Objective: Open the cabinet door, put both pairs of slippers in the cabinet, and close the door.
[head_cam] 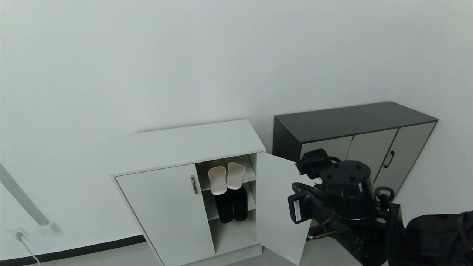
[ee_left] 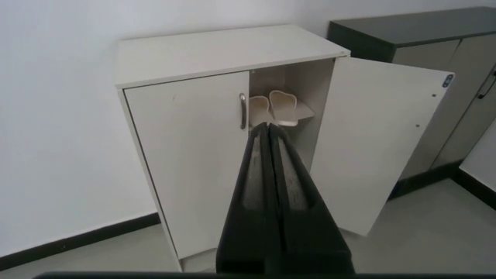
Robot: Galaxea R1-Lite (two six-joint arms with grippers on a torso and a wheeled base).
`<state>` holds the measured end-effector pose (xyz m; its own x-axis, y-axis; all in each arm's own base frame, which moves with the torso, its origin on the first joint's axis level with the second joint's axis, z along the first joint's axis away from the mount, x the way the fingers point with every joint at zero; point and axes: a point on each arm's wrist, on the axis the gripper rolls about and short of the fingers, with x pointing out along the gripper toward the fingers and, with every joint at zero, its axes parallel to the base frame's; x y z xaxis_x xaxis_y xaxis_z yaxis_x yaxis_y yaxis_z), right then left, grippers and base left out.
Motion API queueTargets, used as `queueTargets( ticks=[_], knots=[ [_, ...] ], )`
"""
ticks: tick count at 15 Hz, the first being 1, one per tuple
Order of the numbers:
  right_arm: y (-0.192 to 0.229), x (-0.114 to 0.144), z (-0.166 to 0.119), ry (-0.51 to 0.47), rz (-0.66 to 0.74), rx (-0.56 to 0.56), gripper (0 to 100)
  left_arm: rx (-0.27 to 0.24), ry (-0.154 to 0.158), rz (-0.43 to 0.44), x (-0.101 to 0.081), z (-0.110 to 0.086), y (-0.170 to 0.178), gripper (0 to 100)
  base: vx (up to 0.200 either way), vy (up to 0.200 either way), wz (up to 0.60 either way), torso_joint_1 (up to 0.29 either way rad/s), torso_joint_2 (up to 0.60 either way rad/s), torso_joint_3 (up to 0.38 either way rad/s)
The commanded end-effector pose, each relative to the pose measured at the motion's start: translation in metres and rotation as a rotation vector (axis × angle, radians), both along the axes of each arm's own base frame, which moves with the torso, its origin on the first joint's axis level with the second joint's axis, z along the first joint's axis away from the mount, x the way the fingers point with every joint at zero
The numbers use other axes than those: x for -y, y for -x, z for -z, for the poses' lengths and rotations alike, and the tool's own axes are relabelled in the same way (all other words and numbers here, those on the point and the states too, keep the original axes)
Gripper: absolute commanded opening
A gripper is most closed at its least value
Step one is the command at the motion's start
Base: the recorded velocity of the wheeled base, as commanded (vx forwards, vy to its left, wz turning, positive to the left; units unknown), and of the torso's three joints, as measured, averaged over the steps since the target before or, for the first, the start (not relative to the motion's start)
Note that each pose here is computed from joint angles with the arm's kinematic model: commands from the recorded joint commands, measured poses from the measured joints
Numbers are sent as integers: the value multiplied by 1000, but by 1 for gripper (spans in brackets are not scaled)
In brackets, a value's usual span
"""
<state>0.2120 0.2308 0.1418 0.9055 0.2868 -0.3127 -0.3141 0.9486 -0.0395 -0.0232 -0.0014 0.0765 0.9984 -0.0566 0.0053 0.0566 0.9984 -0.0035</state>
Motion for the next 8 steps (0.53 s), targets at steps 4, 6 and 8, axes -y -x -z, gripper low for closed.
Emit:
queueTargets(
  ticks=[4,6,8],
  knots=[
    [-30,6,-15,-39,79,32,0,-2,1,0,0,0,0,0,0,0,0,0,0,0],
    [-48,13,-20,-47,102,16,0,-2,-1,0,0,0,0,0,0,0,0,0,0,0],
    [-69,15,-21,-64,110,5,0,-2,-1,0,0,0,0,0,0,0,0,0,0,0]
  ],
)
